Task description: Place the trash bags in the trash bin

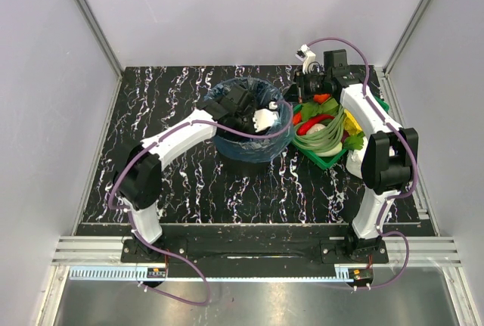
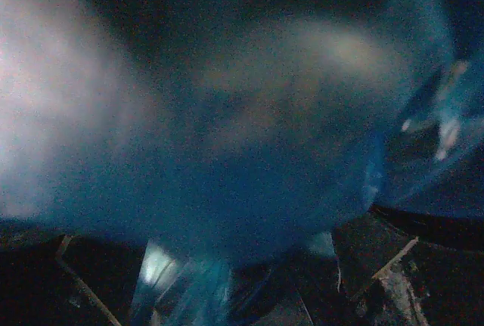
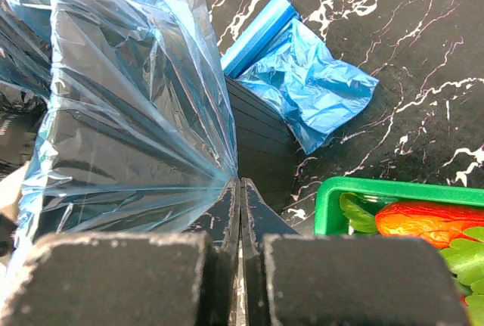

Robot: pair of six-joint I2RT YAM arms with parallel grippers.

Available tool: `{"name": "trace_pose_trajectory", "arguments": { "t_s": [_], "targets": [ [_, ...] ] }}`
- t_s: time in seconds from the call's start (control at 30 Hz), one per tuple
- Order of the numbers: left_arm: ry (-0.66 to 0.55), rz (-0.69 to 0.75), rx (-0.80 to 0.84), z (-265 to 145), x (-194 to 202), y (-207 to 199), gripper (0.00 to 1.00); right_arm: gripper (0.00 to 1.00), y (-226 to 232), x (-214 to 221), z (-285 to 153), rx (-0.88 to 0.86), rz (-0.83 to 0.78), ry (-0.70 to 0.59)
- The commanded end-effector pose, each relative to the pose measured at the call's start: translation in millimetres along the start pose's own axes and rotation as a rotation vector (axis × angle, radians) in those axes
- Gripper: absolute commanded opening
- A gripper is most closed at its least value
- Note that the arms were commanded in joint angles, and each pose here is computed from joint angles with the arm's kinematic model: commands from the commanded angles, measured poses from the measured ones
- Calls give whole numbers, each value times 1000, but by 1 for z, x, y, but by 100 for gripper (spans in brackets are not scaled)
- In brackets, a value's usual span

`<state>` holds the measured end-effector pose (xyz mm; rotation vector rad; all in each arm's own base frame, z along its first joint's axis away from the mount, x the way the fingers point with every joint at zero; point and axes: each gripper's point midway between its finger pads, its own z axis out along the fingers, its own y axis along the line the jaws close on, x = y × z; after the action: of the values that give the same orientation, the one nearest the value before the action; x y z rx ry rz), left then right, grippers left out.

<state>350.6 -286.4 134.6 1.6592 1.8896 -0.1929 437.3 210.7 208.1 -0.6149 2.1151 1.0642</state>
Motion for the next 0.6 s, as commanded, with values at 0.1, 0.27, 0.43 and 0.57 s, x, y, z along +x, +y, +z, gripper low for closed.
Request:
{"name": "trace_pose_trajectory", "arguments": {
  "t_s": [0.1, 0.27, 0.43, 0.57],
  "targets": [
    [20, -16, 72, 18, 7, -9, 95, 0, 18, -27, -17, -5, -103, -63],
    [48, -21, 92, 20, 13, -11, 95, 0, 18, -27, -19, 3, -120, -65],
    [56, -23, 89, 19, 17, -13, 95, 0, 20, -28, -20, -1, -127, -67],
    [41, -27, 78, 15, 12, -12, 95, 0, 20, -28, -21, 5, -136, -68]
  ]
}}
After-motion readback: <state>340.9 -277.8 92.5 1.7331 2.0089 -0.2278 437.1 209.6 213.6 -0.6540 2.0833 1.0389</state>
